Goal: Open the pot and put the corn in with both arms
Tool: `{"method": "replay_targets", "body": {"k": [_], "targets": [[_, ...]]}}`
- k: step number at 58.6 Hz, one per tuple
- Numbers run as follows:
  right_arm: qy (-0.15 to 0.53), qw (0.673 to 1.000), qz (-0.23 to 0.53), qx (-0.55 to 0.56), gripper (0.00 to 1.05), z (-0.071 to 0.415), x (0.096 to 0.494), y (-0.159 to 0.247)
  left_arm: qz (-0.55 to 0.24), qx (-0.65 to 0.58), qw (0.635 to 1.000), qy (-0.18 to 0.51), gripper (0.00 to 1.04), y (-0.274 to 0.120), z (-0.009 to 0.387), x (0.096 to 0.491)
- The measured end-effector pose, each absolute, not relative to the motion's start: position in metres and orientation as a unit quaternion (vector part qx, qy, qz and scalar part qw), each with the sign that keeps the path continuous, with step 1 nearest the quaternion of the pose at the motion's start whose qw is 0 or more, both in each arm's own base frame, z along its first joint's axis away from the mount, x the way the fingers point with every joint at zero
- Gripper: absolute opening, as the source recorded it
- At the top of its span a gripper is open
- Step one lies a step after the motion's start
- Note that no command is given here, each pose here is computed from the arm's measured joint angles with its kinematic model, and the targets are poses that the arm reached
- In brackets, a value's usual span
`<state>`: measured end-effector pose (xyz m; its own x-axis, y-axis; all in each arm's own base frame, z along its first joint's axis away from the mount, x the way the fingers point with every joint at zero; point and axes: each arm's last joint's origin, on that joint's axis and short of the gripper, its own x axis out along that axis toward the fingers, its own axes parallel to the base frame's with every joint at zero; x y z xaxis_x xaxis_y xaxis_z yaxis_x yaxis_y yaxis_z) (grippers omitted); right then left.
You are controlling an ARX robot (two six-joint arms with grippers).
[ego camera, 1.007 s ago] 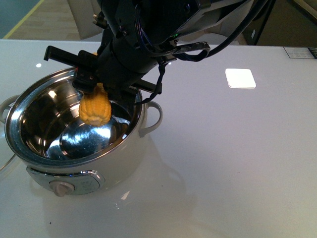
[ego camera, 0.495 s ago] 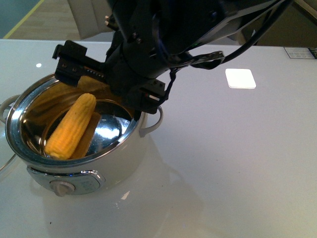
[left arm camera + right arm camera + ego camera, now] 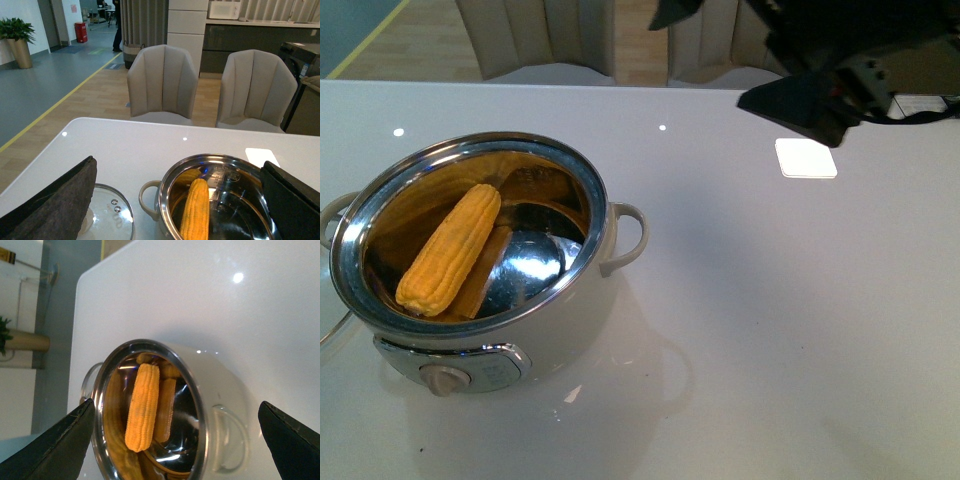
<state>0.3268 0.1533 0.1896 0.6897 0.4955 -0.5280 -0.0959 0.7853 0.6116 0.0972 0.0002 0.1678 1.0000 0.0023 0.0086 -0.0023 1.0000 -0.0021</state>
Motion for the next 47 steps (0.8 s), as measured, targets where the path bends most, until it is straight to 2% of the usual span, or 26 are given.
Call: {"method": "replay_targets", "body": {"k": [22,47], "targets": [[0.292,0.941,0.110,0.131,0.96,0.206,0.257,0.101,0.001,-0.001,1.000,-0.004,0.98,0.000,0.168,0.097],[0.249,0.963,0.004,0.098,0.96,0.217,0.199,0.075,0.001,-0.001,1.000,-0.004,0.98,0.000,0.168,0.097]]}}
